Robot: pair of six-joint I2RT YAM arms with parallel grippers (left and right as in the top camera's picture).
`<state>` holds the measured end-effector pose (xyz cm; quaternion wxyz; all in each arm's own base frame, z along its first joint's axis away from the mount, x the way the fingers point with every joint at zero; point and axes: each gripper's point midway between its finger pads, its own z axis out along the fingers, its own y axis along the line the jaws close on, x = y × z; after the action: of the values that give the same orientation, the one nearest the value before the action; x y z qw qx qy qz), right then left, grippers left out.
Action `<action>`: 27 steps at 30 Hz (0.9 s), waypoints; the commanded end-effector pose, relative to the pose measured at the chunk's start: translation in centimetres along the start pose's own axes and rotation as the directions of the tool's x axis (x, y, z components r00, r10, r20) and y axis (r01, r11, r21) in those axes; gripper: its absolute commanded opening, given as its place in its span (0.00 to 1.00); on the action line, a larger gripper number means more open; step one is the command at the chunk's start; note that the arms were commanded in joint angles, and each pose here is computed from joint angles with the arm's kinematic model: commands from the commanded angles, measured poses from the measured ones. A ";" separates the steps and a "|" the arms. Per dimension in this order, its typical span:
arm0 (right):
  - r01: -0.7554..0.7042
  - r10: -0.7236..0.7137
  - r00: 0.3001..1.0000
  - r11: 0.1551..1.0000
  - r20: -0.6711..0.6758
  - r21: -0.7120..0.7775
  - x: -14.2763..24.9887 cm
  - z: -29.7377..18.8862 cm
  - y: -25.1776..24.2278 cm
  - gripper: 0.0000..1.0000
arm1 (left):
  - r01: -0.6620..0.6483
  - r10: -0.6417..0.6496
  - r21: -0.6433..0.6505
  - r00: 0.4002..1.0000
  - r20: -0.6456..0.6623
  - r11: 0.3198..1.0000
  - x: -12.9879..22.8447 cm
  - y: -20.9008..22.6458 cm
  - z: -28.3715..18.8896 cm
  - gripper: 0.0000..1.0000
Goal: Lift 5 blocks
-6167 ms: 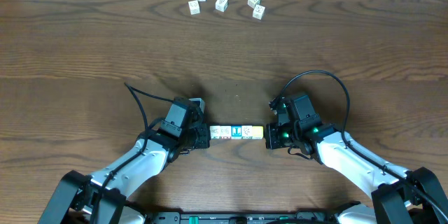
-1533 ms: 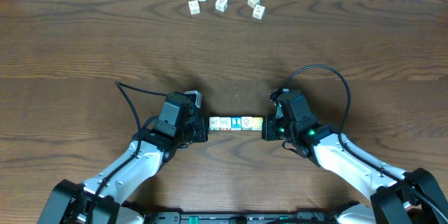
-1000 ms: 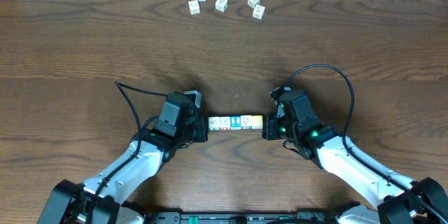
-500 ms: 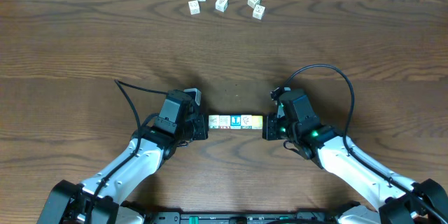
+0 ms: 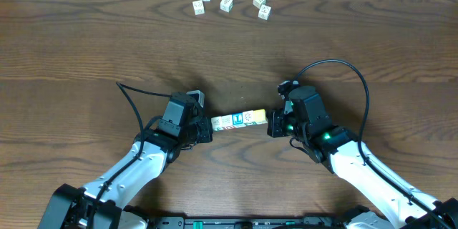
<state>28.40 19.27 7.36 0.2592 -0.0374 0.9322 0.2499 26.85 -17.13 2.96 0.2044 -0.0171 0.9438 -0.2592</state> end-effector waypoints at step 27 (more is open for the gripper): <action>0.046 -0.078 0.992 0.957 -0.100 -0.286 1.9 -1.2 6.8 0.01 | -0.092 0.079 0.289 0.995 0.057 0.953 -2.3 -8.0 -3.6 0.07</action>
<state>28.45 18.85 7.12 0.2608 -0.0331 0.9353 0.2367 27.57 -17.11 5.71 0.2473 -0.0134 0.9302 -0.2710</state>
